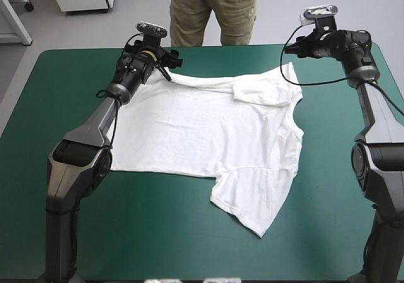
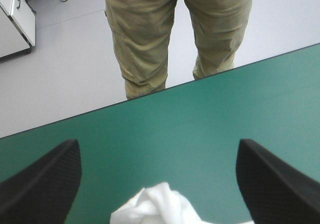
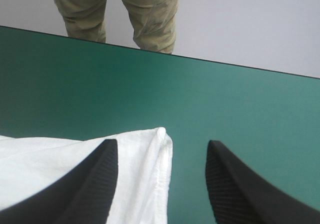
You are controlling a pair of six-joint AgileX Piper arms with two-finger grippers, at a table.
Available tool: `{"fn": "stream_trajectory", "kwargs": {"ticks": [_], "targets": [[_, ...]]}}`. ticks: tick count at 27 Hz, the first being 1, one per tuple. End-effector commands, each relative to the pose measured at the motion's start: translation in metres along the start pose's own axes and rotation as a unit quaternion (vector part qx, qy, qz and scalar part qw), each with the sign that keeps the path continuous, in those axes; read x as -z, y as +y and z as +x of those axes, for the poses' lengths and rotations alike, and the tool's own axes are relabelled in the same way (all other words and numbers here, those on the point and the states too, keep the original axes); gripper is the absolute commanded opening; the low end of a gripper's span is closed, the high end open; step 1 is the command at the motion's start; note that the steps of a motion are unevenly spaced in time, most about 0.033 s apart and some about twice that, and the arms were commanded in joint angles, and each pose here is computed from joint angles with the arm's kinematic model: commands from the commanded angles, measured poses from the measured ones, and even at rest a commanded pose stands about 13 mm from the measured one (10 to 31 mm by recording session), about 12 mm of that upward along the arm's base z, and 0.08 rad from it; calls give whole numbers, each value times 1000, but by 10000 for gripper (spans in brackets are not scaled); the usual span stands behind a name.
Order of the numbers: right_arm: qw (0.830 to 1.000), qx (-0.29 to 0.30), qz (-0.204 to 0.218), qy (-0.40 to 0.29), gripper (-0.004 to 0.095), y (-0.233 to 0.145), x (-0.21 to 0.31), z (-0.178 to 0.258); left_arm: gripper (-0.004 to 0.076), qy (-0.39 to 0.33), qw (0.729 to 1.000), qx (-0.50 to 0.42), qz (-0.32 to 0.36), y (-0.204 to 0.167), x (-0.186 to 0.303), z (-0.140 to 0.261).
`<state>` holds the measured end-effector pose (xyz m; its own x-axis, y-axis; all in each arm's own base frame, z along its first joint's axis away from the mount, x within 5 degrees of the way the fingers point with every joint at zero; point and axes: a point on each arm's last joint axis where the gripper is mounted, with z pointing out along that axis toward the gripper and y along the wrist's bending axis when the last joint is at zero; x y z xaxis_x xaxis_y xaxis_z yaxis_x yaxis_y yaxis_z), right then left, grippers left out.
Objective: Fold the cloth
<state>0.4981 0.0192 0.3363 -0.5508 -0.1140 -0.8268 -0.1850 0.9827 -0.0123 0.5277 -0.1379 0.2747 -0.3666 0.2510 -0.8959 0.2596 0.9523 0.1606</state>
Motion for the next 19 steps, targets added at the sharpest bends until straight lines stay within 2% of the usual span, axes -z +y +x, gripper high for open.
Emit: {"fn": "stream_trajectory", "kwargs": {"ticks": [1,6,12,14,17,19], "targets": [[996,22,22,-84,514,-2,80,-47,595,-85,996,8,-16,16,73,-75],[998,24,8,-63,509,9,147,-56,541,-30,999,14,-33,30,152,-105],[999,18,-30,-30,509,28,229,-52,472,23,999,12,-48,44,256,-122],[999,15,-41,5,509,34,247,-42,472,43,998,5,-49,46,282,-118],[998,-2,-49,49,486,44,269,-9,472,111,993,-1,-46,45,317,-81],[996,-10,-54,66,486,48,268,6,472,132,990,3,-39,42,324,-62]]}}
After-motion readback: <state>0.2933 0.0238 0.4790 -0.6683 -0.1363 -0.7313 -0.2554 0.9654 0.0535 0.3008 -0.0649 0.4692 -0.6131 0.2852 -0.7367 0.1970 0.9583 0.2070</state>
